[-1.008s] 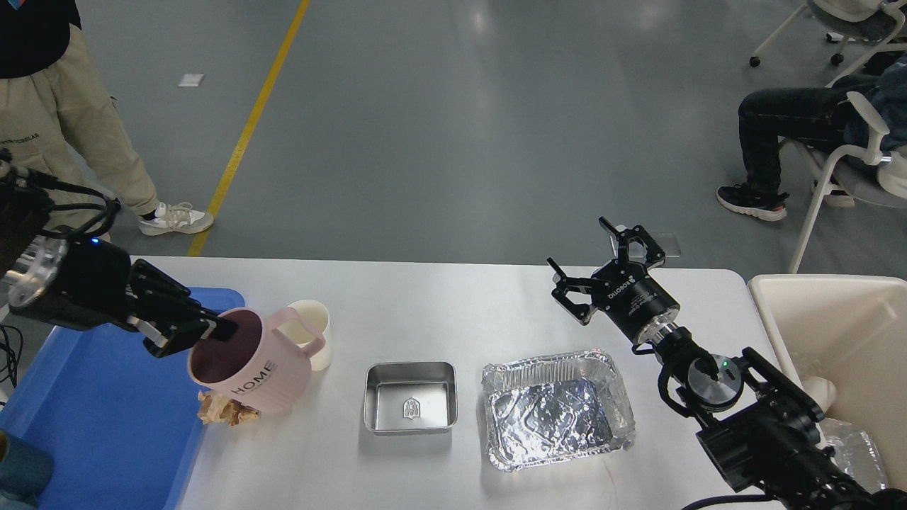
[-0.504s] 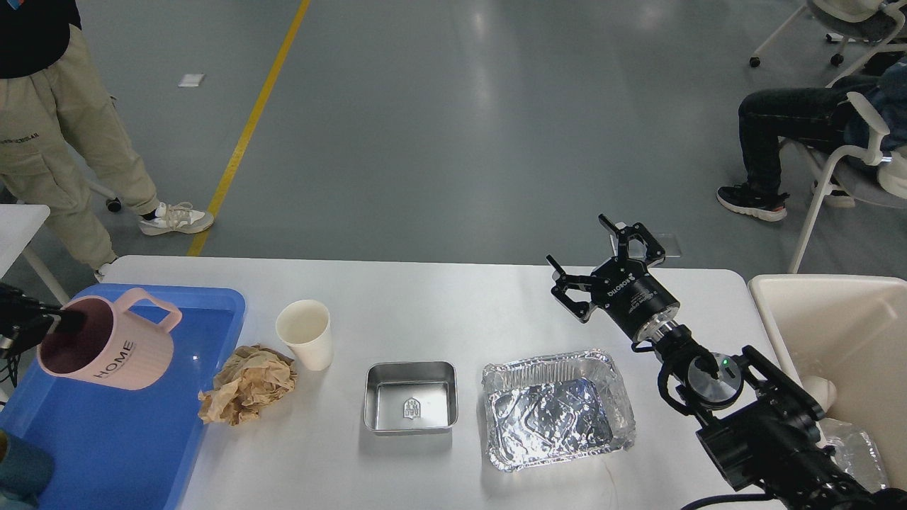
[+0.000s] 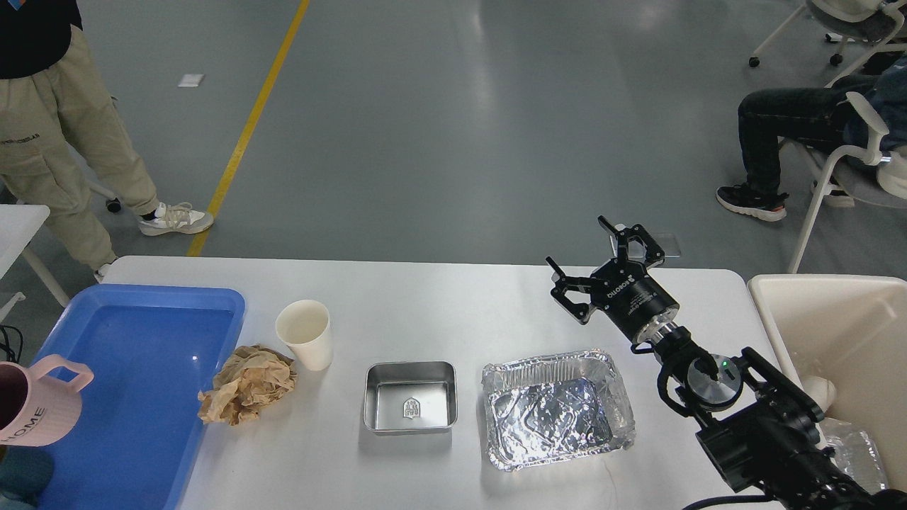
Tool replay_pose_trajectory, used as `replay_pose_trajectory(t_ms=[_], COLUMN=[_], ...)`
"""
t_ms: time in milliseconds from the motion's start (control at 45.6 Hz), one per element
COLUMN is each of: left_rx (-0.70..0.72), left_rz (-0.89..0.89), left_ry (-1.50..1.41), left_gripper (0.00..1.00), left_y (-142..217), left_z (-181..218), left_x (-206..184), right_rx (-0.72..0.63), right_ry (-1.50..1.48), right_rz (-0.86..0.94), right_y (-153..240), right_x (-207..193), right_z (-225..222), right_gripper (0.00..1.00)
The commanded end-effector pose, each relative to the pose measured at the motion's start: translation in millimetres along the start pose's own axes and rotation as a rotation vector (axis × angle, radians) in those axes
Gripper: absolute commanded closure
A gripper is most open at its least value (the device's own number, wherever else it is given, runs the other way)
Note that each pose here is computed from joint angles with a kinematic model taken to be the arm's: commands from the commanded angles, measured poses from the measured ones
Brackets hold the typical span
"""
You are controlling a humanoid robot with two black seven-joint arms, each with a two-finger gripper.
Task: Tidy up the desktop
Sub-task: 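Lift the pink mug and lower it into the blue tray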
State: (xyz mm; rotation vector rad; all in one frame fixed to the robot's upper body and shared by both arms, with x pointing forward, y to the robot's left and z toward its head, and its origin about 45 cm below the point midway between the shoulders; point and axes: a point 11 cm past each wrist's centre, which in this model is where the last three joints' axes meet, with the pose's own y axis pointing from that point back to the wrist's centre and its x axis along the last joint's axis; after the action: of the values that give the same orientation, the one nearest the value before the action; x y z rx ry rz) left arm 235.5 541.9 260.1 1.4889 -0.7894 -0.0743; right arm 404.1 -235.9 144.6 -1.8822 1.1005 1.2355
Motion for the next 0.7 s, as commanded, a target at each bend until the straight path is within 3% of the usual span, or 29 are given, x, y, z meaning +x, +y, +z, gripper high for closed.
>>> replay_pose_trajectory(t_ms=[0, 153, 679], left_rx=[-0.005, -0.052, -0.123], left_rz=[-0.019, -0.010, -0.032], left_ry=[-0.001, -0.006, 0.007], left_gripper=[0.96, 0.95, 0.92], left_y=[-13.9, -40.9, -81.0], left_z=[-1.2, 10.1, 32.5], left_x=[-19.9, -16.4, -37.2], right_rx=[0.000, -0.003, -0.003], right_ry=[-0.002, -0.005, -0.009], right_rz=[-0.001, -0.001, 0.009], right_y=[-0.5, -0.6, 3.4], right_x=[-0.3, 0.0, 3.9], right_z=[1.0, 3.0, 4.3], right_gripper=[0.00, 0.00, 0.00])
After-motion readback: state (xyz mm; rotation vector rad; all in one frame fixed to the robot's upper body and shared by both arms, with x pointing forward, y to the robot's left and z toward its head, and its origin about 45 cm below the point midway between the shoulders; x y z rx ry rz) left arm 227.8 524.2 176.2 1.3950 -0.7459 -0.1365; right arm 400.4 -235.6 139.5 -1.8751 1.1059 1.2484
